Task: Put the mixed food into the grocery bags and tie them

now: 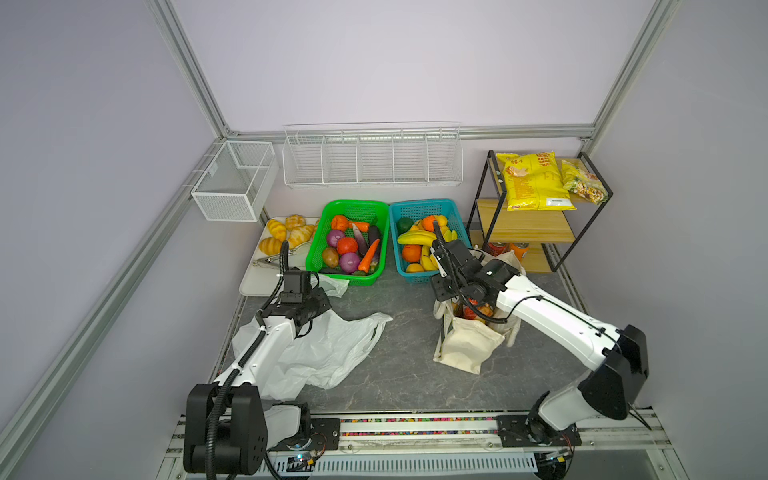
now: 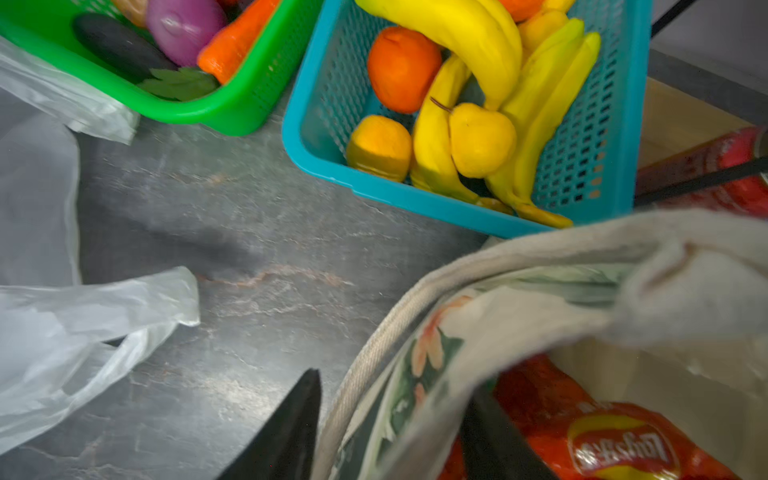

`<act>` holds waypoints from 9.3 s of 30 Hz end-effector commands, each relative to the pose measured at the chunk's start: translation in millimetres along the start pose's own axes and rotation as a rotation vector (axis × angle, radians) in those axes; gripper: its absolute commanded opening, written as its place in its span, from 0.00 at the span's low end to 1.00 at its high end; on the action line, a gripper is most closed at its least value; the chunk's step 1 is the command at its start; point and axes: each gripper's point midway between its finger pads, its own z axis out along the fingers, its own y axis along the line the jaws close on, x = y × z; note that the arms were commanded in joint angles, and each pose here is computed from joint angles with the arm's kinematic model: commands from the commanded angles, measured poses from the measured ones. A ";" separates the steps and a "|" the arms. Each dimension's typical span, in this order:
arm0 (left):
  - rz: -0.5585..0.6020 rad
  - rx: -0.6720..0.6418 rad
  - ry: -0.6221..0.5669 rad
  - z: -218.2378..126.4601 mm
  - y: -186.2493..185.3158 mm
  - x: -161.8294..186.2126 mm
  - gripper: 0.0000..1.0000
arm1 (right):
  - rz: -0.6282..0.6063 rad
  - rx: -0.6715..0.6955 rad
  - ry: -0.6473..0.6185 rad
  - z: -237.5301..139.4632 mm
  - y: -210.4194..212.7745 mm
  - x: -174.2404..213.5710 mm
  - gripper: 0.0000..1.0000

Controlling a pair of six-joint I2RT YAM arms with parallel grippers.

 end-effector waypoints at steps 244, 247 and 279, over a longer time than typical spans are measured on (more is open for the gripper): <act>-0.155 0.676 -0.081 -108.6 -97.2 -38.2 0.00 | -0.658 0.115 -0.295 131.9 -40.5 -187.5 0.22; -0.155 0.681 -0.082 -108.5 -97.8 -38.0 0.00 | -0.592 0.143 -0.329 101.4 -48.4 -194.2 0.21; -0.052 0.813 -0.047 -123.4 -139.2 -32.8 0.00 | -0.302 -0.777 -0.263 -107.9 60.6 37.3 0.16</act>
